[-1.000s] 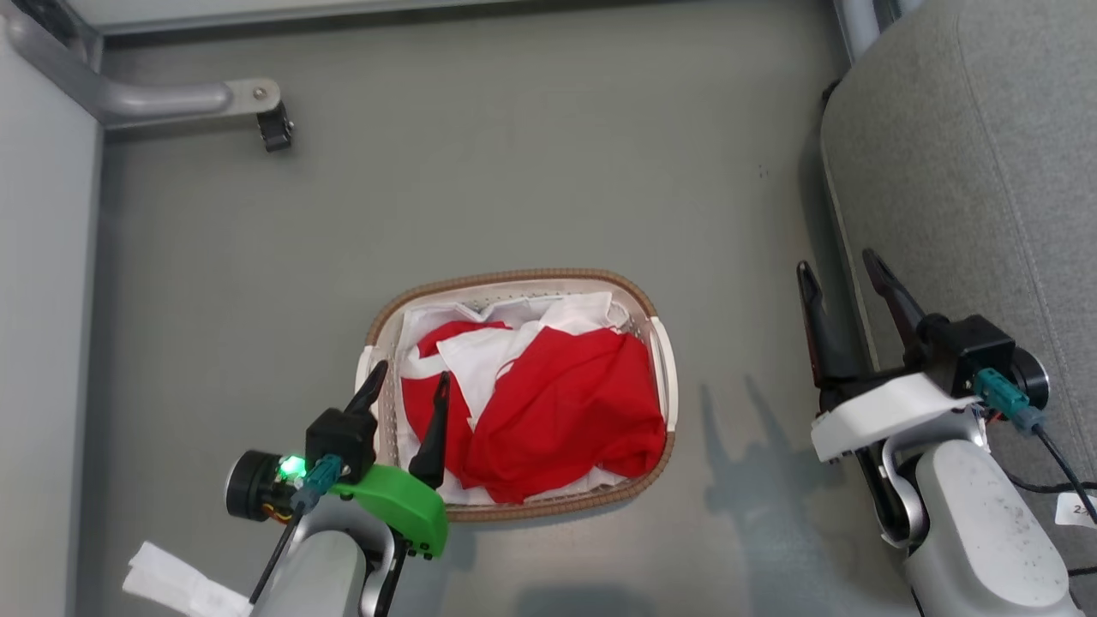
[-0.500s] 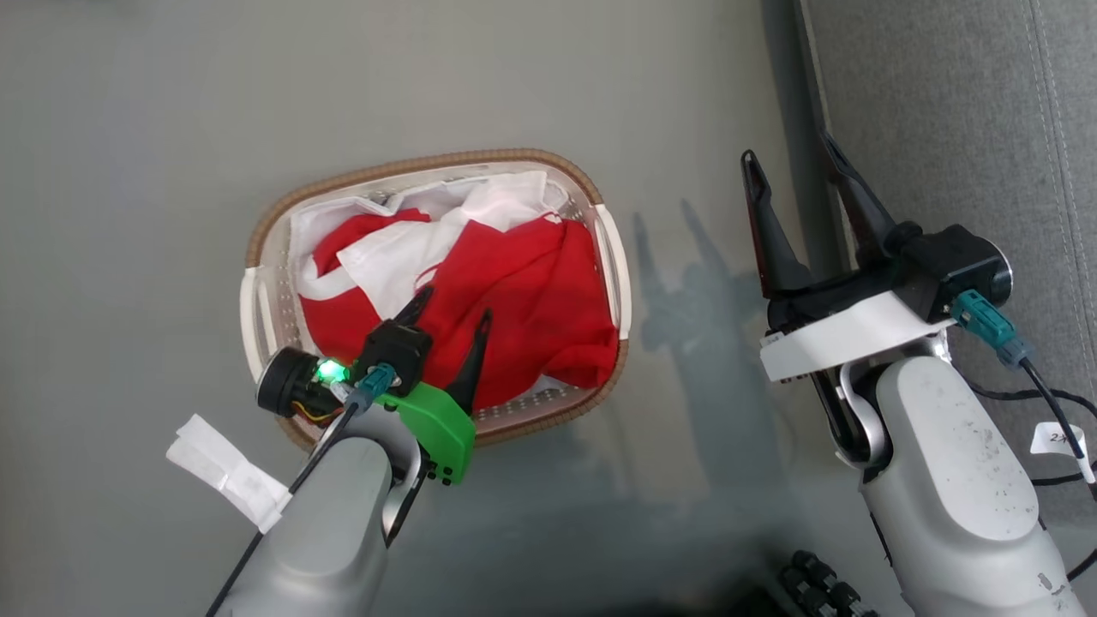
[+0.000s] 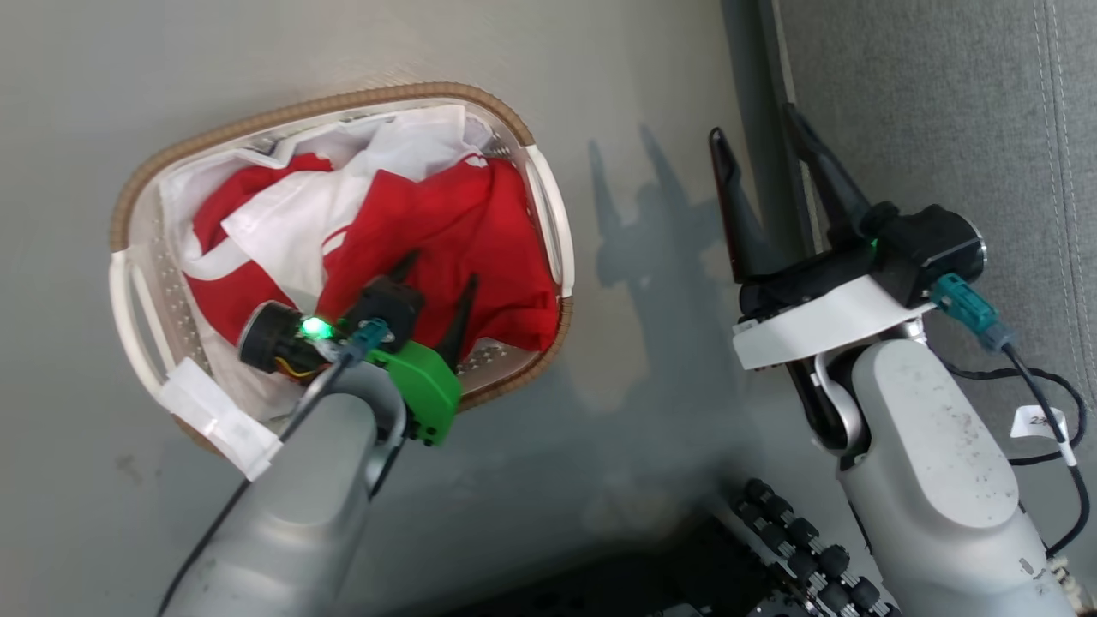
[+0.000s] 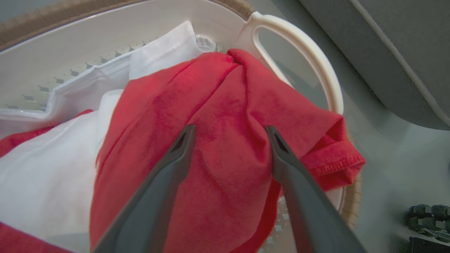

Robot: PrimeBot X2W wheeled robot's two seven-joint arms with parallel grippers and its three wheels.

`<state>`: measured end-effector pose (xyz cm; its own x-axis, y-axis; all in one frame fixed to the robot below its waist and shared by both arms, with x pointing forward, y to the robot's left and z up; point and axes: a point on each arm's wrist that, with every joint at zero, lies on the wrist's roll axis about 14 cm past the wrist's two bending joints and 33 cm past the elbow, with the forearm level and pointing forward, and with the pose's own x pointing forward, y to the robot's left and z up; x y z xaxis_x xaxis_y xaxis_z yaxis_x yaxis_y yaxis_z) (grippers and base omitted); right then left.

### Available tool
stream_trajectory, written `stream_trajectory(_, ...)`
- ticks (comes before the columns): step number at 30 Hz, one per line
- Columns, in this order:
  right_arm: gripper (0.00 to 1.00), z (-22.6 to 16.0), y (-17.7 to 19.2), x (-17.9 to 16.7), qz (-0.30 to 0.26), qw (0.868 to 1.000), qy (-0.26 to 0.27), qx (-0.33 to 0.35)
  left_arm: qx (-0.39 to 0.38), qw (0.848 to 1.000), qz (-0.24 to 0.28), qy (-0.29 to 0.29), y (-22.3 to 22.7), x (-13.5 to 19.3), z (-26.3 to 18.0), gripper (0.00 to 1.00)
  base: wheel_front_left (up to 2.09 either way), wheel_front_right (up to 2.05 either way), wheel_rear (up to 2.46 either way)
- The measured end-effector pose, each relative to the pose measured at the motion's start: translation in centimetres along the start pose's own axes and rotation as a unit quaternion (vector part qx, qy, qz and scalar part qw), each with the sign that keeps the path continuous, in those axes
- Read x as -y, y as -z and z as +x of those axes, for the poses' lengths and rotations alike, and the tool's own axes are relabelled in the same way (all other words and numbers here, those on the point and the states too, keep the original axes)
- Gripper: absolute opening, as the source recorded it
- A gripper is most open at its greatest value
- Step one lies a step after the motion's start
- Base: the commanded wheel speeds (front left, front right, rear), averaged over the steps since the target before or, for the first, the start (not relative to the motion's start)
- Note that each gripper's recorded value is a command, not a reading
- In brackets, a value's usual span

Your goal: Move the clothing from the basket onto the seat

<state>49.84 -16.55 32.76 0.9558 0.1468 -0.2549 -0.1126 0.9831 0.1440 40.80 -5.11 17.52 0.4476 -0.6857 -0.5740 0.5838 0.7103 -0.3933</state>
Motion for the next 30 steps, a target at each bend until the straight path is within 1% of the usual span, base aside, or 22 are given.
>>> stream_trajectory(5, 1.0, -0.3, 1.2, 0.5, -0.001, 1.0, 0.006, -0.017, -0.033, 0.999, 0.007, -0.005, 2.2, -1.1, 0.8, 1.0, 0.0, 0.0, 0.0)
stream_trajectory(8, 1.0, -0.5, 1.6, 1.0, -0.001, 1.0, 0.012, -0.023, -0.061, 0.998, 0.007, -0.017, 4.1, -1.9, 0.7, 1.0, 0.0, 0.0, 0.0)
stream_trajectory(11, 1.0, -0.6, 2.0, 1.2, -0.002, 0.999, 0.015, -0.029, -0.076, 0.997, 0.005, -0.029, 5.0, -2.4, 0.9, 1.0, 0.0, 0.0, 0.0)
stream_trajectory(14, 1.0, -0.6, 2.4, 1.0, 0.003, 0.999, 0.013, -0.033, -0.089, 0.995, 0.003, -0.035, 5.8, -2.7, 0.8, 1.0, 0.0, 0.0, 0.0)
stream_trajectory(19, 1.0, -0.7, 2.5, 0.7, 0.008, 0.999, 0.01, -0.035, -0.135, 0.99, -0.006, -0.046, 8.1, -3.1, -0.1, 1.0, 0.0, 0.0, 0.0)
stream_trajectory(20, 1.0, -0.7, 2.5, 0.7, 0.008, 0.999, 0.009, -0.035, -0.137, 0.989, -0.007, -0.046, 8.1, -3.1, -0.1, 0.96, 0.0, 0.0, 0.0)
stream_trajectory(21, 1.0, -0.7, 2.5, 0.6, 0.01, 0.999, 0.009, -0.035, -0.138, 0.989, -0.007, -0.047, 8.0, -3.2, 0.0, 0.78, 0.0, 0.0, 0.0)
stream_trajectory(22, 1.0, -0.7, 2.5, 0.6, 0.011, 0.999, 0.009, -0.035, -0.137, 0.989, -0.006, -0.047, 7.8, -3.2, 0.1, 0.42, 0.0, 0.0, 0.0)
stream_trajectory(23, 1.0, -0.7, 2.5, 0.6, 0.011, 0.999, 0.008, -0.035, -0.137, 0.989, -0.004, -0.047, 7.7, -3.2, 0.1, 0.12, 0.0, 0.0, 0.0)
stream_trajectory(24, 1.0, -0.7, 2.4, 0.5, 0.011, 0.999, 0.008, -0.035, -0.137, 0.989, -0.003, -0.046, 7.6, -3.2, 0.1, 0.0, 0.0, 0.0, 0.0)
stream_trajectory(30, 1.0, -0.9, 1.5, 0.4, 0.011, 1.0, 0.008, -0.026, -0.134, 0.99, -0.008, -0.048, 6.8, -3.1, -0.4, 0.0, 0.0, 0.0, 0.0)
